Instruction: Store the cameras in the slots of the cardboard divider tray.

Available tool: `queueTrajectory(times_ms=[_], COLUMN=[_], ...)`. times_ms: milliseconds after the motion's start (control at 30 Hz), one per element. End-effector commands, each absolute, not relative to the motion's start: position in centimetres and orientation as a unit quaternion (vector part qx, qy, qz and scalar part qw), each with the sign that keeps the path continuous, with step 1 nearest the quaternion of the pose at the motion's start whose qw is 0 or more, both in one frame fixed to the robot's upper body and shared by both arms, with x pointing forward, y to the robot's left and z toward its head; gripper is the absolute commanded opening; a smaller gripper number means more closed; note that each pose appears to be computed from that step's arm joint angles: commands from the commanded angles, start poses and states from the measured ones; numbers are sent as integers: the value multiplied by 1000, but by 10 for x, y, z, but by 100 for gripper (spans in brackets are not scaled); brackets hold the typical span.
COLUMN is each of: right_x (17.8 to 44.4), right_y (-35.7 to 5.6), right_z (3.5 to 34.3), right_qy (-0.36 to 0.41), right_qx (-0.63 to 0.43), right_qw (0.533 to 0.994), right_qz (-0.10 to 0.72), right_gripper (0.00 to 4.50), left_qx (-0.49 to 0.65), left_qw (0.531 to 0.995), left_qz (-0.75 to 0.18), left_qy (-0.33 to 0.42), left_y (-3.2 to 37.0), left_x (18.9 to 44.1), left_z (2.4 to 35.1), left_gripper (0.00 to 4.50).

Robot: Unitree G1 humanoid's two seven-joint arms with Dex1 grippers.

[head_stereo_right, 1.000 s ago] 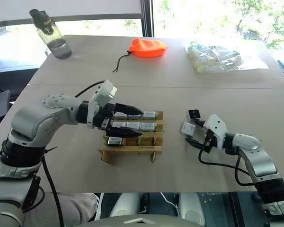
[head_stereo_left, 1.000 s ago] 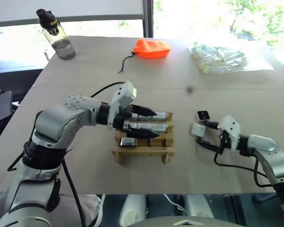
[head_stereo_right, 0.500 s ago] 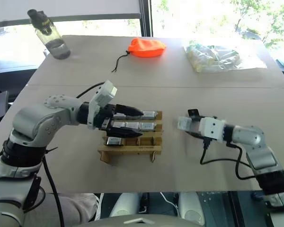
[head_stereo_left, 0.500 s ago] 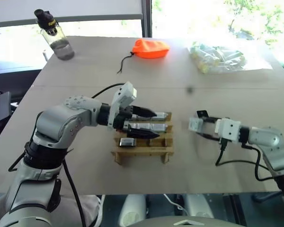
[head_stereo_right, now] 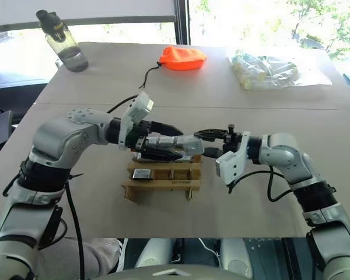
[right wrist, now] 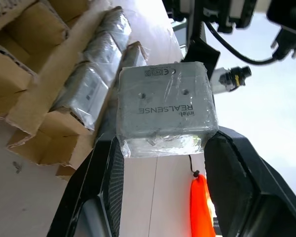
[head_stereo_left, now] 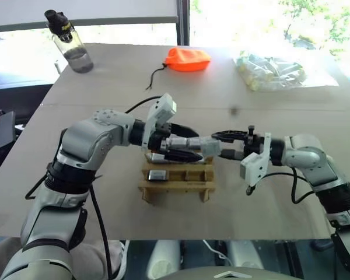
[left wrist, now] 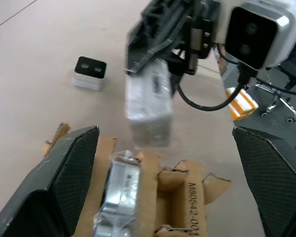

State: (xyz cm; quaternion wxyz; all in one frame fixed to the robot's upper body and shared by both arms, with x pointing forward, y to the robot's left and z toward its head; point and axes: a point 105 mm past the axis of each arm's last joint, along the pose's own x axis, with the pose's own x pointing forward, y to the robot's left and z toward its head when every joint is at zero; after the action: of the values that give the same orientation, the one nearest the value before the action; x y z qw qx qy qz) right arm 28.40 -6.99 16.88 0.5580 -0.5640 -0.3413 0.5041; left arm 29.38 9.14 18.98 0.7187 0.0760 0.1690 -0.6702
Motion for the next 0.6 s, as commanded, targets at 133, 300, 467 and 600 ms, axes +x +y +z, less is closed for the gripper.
queueTrajectory(times_ms=[133,300,467,600], right_x=[279,286,293,294], right_y=[-63,-60,-56,-54], right_z=[174,178,182,182], right_qy=[-383,-379,-374,-373], right_qx=[-587,-590,-599,-599], right_qw=[514,525,530,533], right_qz=[495,483,469,468], right_gripper=[176,176,176,176], left_qx=[94,98,101,100], left_qw=[711,712,716,718], left_qz=[-682,-680,-675,-673], left_qy=[145,147,147,146], left_y=[87,86,84,84], left_x=[293,294,295,297], left_z=[201,199,197,197], left_gripper=[450,450,450,425])
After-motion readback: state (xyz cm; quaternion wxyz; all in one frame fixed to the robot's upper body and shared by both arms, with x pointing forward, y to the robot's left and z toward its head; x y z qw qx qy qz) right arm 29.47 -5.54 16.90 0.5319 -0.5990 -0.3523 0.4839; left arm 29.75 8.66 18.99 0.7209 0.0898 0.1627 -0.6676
